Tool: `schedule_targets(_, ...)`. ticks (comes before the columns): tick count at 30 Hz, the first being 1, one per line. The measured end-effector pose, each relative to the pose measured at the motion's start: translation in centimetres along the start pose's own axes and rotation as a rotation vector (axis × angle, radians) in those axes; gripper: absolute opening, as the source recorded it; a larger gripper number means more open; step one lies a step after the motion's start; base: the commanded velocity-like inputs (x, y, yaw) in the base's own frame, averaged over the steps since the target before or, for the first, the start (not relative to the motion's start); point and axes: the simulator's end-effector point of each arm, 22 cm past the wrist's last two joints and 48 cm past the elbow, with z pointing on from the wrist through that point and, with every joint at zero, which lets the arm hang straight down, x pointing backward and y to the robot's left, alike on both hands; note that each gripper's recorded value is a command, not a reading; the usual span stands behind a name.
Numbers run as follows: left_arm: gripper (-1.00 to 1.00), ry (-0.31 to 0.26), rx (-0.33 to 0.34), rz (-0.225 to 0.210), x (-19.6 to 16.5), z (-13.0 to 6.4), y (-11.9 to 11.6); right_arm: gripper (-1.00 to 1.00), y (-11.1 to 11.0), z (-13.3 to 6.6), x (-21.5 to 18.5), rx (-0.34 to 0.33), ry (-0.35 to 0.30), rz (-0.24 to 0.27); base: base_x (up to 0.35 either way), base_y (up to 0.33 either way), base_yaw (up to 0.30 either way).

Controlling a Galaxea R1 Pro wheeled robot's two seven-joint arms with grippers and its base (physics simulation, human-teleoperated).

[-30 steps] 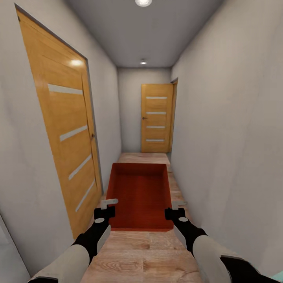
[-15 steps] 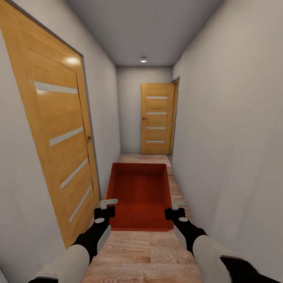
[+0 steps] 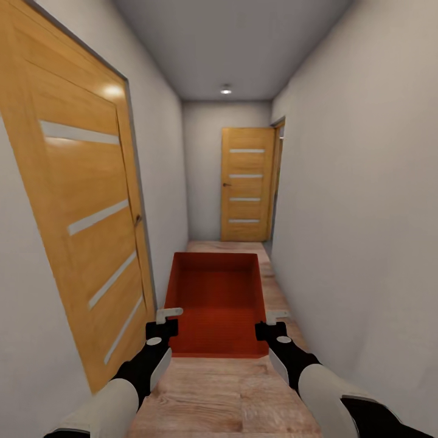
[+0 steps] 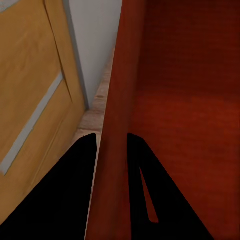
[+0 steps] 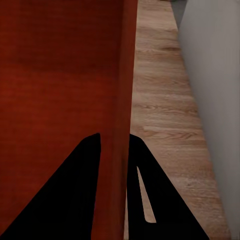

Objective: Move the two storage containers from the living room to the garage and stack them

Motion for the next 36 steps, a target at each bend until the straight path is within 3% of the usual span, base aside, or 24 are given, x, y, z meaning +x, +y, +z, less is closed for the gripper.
schedule_targets(36,-1.0,-0.001,0.001,0.0,-0.03,0.0,0.0,-1.0,-0.01,0.0,-0.03,0.001,-0.001,0.0,0.324,0.01,0.0)
